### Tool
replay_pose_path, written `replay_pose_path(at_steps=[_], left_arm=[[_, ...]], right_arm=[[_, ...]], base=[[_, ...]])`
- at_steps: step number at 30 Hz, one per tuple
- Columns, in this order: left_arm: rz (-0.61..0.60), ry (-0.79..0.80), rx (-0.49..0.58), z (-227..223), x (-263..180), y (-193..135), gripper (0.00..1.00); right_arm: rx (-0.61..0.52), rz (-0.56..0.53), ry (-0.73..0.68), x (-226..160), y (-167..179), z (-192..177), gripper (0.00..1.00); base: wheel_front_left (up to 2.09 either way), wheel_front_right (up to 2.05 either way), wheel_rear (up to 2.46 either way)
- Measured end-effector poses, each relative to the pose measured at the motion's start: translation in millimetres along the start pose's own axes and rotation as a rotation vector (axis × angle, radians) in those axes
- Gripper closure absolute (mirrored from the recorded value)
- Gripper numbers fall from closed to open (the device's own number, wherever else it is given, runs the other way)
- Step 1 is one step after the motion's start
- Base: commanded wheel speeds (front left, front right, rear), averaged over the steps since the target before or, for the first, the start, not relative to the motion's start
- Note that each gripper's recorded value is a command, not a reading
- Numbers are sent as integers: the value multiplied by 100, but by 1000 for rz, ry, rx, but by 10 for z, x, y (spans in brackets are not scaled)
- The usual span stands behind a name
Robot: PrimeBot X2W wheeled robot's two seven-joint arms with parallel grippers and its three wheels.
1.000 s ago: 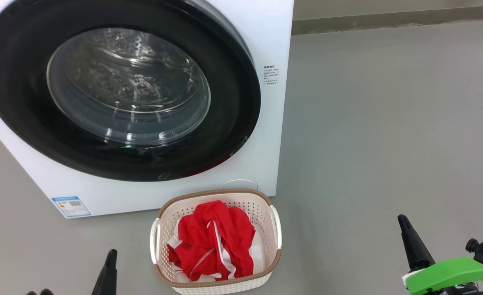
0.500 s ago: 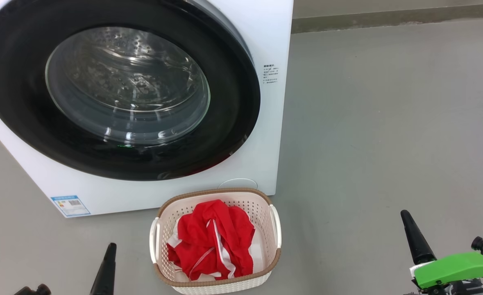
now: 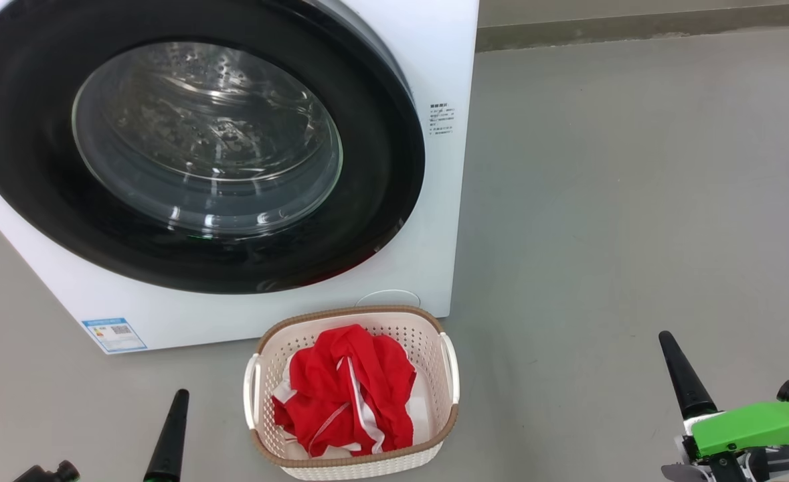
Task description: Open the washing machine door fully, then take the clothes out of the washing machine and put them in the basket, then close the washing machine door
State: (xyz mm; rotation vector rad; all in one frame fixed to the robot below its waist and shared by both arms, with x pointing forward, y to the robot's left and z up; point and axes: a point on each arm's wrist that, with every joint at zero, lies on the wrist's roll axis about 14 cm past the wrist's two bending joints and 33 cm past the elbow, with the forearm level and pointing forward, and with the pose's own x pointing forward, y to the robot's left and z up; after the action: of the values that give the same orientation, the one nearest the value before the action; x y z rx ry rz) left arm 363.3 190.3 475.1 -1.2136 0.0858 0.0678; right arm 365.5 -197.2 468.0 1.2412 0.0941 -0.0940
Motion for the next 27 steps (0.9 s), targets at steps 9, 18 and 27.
replay_pose_path(at_steps=[9,18,27], left_arm=[[4,9,-98,-8,18,13,100],[-4,16,-210,-3,57,-13,100],[-18,26,-302,0,102,-54,100]], right_arm=[[94,2,-3,13,3,33,100],[184,17,-5,46,48,67,100],[286,26,-10,55,56,103,100]], base=[[0,0,0],[0,0,0],[0,0,0]])
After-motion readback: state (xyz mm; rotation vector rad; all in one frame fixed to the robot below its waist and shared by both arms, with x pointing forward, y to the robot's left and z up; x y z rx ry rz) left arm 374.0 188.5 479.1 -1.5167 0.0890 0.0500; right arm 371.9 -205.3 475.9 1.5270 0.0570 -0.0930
